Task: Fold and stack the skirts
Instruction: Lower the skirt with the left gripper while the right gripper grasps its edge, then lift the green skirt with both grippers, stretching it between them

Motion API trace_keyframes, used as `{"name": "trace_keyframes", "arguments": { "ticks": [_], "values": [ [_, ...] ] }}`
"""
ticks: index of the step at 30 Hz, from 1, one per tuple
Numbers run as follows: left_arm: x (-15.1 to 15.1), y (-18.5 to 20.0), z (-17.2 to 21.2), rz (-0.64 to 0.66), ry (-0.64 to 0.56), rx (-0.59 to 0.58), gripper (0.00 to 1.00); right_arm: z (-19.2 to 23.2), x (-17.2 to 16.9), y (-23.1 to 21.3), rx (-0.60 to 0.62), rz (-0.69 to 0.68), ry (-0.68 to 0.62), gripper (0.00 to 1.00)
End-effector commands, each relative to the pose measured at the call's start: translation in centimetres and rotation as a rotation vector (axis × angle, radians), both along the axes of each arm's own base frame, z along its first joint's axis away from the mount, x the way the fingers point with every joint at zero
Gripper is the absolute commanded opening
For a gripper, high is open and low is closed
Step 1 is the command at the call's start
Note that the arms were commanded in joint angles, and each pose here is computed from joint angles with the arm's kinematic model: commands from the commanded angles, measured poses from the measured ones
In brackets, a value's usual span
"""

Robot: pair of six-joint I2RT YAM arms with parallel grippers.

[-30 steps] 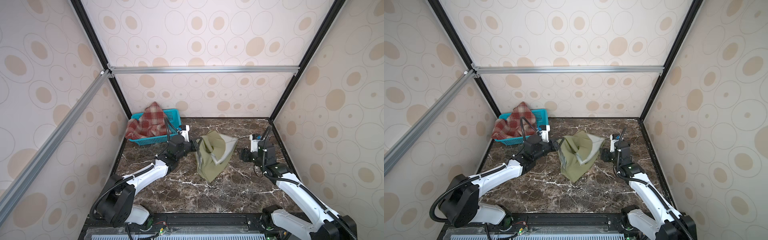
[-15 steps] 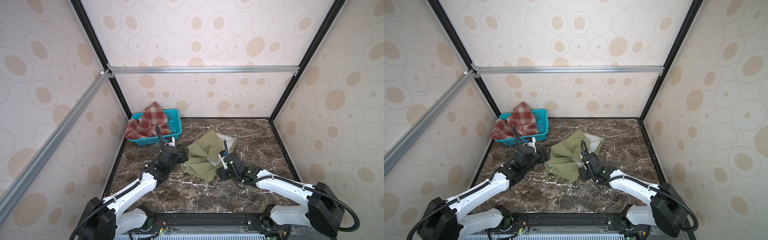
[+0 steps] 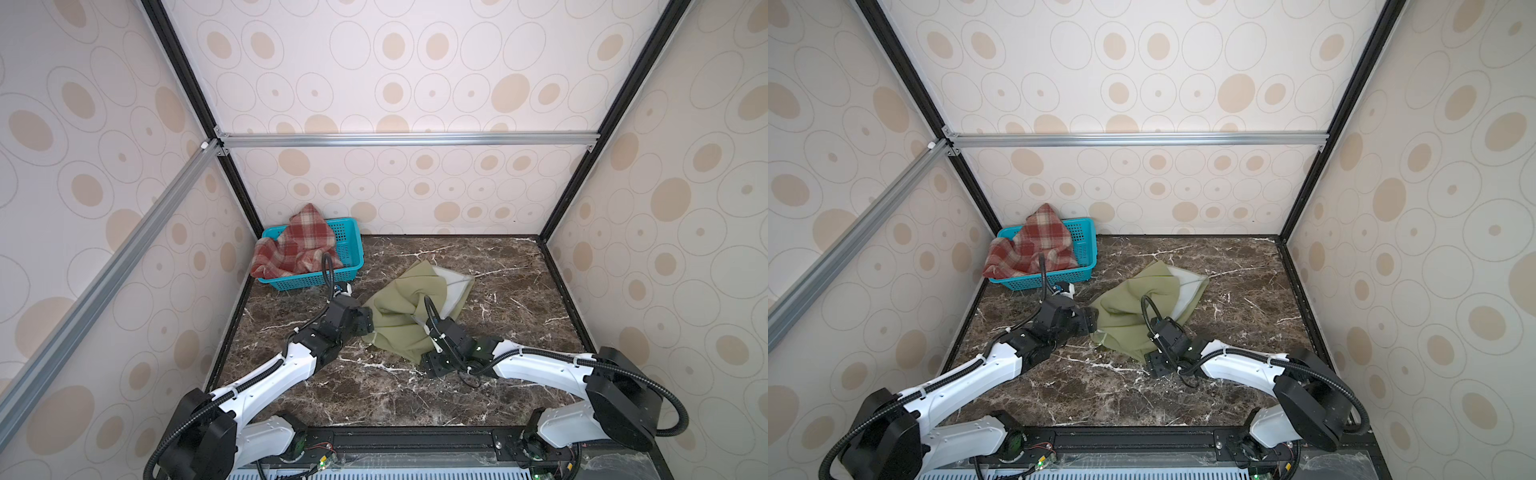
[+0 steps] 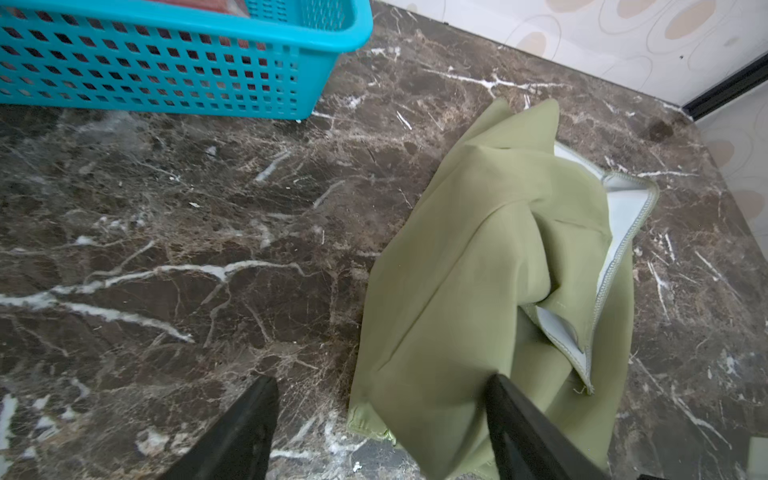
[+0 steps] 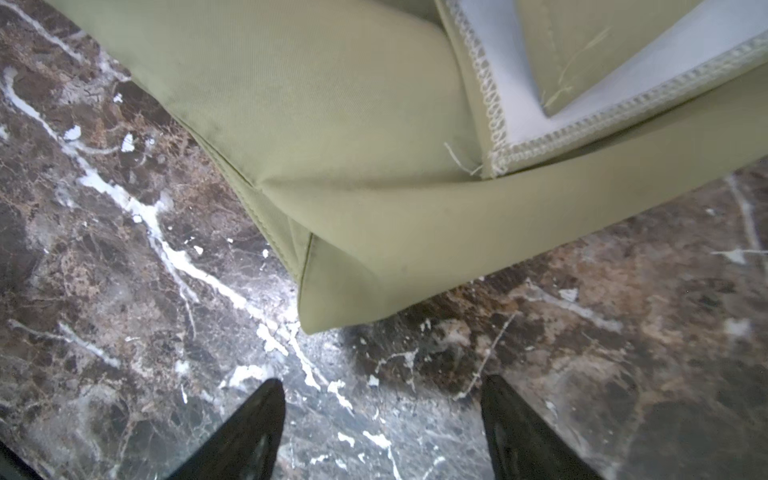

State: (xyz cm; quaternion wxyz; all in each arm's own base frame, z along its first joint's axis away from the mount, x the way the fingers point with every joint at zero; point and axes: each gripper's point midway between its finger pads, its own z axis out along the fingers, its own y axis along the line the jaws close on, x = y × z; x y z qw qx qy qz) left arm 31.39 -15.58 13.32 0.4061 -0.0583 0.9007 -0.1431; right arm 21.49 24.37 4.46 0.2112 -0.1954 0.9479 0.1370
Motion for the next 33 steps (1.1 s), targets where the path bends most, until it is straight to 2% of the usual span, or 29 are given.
{"name": "trace_keyframes", "arguments": {
  "ticks": [1, 7, 11, 13, 15, 17, 18, 20, 25, 29, 33],
  "values": [
    [1.4, -1.3, 2.0, -0.032, -0.057, -0.031, 0.78, 0.3, 0.4, 1.6, 0.065, -0.008, 0.011, 0.77],
    [2.3, -1.6, 0.9, -0.029, -0.037, 0.001, 0.72, -0.6, 0.9, 3.2, 0.096, 0.002, 0.034, 0.76],
    [2.7, -1.6, 0.4, -0.023, -0.033, 0.016, 0.53, -1.2, 1.5, 3.7, 0.075, -0.002, 0.041, 0.73],
    [2.9, -1.6, 0.2, -0.023, -0.03, 0.025, 0.41, -1.4, 1.7, 3.8, 0.063, 0.001, 0.041, 0.68],
    [3.2, -1.6, 0.1, -0.019, -0.031, 0.029, 0.26, -1.6, 1.8, 4.2, 0.058, 0.014, 0.054, 0.47],
    [3.3, -1.6, -0.1, -0.015, -0.028, 0.041, 0.05, -1.7, 1.7, 4.4, 0.048, 0.023, 0.066, 0.18],
    [3.4, -1.4, 0.0, -0.006, -0.029, 0.049, 0.0, -1.6, 1.8, 4.3, 0.045, 0.019, 0.064, 0.09],
    [3.6, -1.0, 0.2, 0.014, -0.03, 0.059, 0.0, -1.1, 1.8, 3.9, 0.04, 0.013, 0.051, 0.0],
    [4.7, 0.2, 3.0, 0.078, -0.076, 0.013, 0.0, 3.4, 2.7, 2.8, 0.07, 0.016, -0.026, 0.0],
    [6.5, 1.7, 7.9, 0.141, -0.15, -0.072, 0.0, 10.4, 4.4, 1.2, 0.128, 0.029, -0.118, 0.0],
    [8.2, 3.2, 13.8, 0.197, -0.258, -0.189, 0.0, 18.8, 6.3, -1.2, 0.21, 0.015, -0.264, 0.0]
  ]
}}
